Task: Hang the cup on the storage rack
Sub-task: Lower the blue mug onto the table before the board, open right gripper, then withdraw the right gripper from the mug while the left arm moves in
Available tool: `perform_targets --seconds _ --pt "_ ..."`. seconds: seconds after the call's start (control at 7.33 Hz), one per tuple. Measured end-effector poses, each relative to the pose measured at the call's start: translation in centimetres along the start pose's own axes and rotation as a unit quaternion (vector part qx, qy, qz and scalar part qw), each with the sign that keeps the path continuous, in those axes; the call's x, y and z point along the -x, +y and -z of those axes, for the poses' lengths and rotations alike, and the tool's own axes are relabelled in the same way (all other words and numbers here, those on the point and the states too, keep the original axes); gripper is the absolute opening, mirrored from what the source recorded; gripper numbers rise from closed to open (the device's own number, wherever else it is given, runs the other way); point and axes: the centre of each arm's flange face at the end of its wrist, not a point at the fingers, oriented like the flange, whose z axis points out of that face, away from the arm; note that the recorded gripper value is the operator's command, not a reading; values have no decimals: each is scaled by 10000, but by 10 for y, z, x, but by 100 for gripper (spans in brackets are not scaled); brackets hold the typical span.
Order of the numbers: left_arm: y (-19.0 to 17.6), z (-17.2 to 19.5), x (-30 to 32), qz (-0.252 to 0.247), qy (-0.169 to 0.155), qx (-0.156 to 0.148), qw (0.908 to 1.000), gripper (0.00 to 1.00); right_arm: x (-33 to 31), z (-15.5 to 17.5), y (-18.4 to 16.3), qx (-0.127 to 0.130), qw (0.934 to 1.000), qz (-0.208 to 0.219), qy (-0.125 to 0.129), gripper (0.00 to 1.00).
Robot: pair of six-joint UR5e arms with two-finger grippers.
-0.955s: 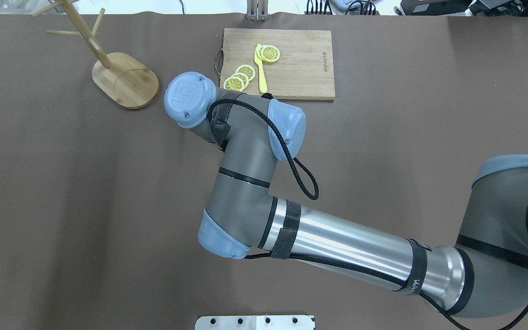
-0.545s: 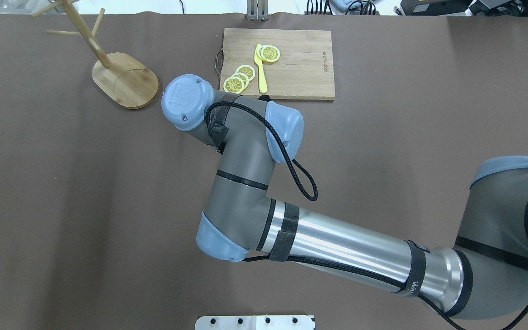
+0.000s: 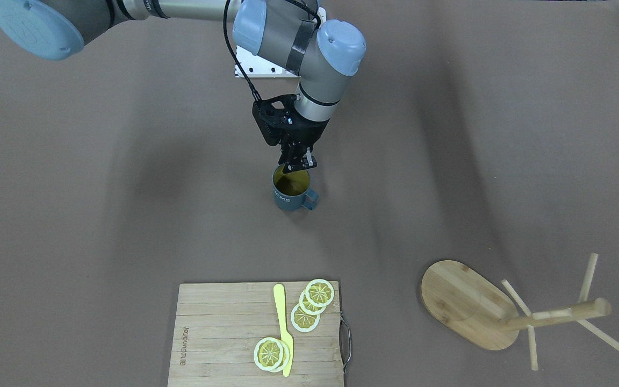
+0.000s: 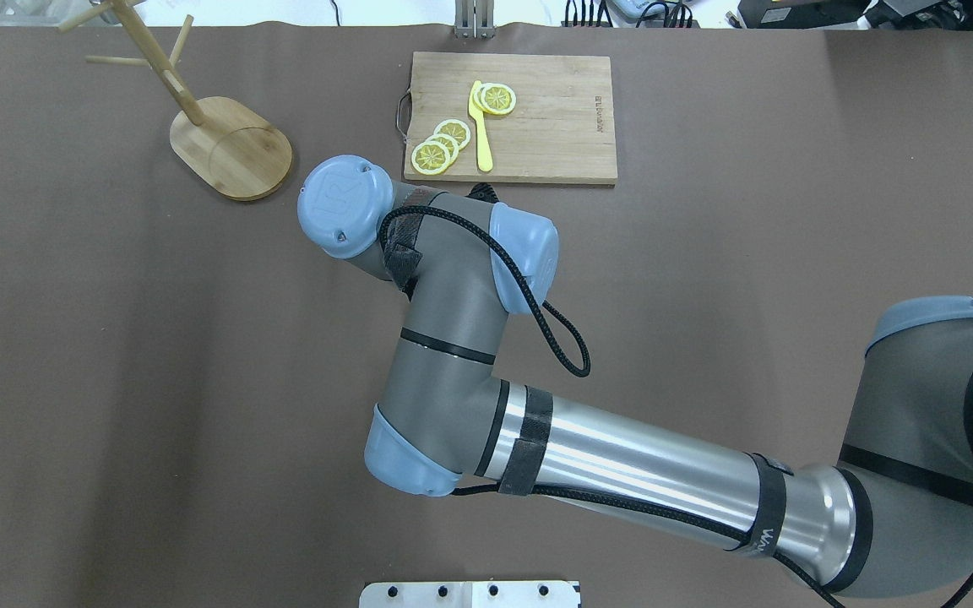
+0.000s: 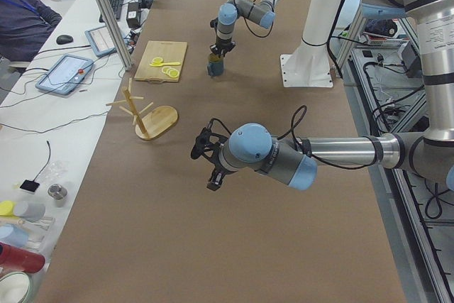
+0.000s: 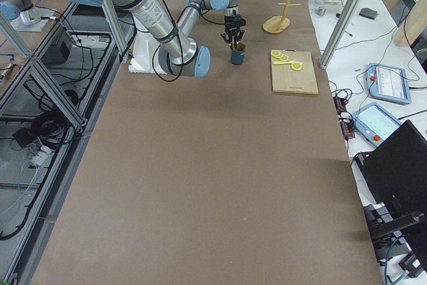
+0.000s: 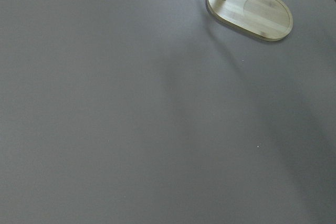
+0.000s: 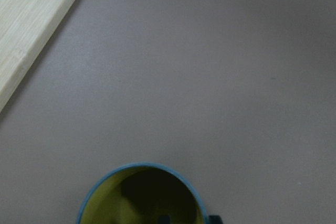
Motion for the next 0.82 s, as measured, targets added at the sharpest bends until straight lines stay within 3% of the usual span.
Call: perform_targets --seconds 0.14,0.41,0.82 --pt "-1 0 0 -13 2 -6 10000 99 3 10 -9 38 9998 154 -106 100" --pt "-7 2 -4 -128 12 -56 9999 99 4 31 -61 130 9979 463 -426 100" --pt "-63 -11 -44 -969 568 -191 9935 98 -32 31 -179 173 9866 1446 -742 100"
